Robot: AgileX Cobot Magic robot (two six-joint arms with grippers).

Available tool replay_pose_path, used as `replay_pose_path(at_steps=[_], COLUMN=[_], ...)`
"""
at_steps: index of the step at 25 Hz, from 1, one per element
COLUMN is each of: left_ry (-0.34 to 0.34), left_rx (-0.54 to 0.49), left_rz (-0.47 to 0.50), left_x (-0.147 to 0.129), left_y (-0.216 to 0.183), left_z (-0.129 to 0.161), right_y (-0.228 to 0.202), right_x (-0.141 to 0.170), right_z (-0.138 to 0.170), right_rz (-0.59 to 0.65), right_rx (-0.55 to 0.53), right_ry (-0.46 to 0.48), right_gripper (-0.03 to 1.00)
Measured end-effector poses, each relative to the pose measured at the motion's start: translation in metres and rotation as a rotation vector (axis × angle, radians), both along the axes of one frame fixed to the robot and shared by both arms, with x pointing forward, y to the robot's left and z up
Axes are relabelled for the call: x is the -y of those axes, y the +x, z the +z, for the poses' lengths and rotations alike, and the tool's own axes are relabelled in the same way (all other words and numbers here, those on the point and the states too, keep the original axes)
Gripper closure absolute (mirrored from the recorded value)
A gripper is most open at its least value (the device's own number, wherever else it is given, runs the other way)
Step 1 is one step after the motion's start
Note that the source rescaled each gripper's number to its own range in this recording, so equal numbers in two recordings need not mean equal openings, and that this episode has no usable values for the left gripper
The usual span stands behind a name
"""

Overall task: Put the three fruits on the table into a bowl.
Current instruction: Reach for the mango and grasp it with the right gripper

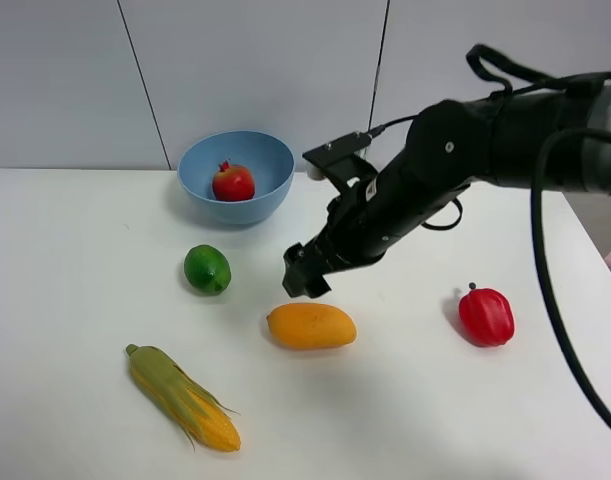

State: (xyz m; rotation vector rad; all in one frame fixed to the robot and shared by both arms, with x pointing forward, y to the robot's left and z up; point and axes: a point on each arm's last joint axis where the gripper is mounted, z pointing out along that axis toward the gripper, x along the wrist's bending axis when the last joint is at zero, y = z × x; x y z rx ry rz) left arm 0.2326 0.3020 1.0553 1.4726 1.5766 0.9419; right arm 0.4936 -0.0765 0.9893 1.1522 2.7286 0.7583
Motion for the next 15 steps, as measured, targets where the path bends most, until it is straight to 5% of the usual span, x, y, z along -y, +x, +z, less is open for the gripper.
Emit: replay_pose_path(at_steps=[15], left_ry=[0.0], left_rx=[0.0], left_rz=[0.0], left_x=[0.0], left_y=[0.0], left_z=[0.0], right_y=[0.003], right_x=[-0.013], right_z=[-0.078], right_rz=[0.321], right_rx=[-0.034], right_ry=[-0.195], right_gripper=[0.13])
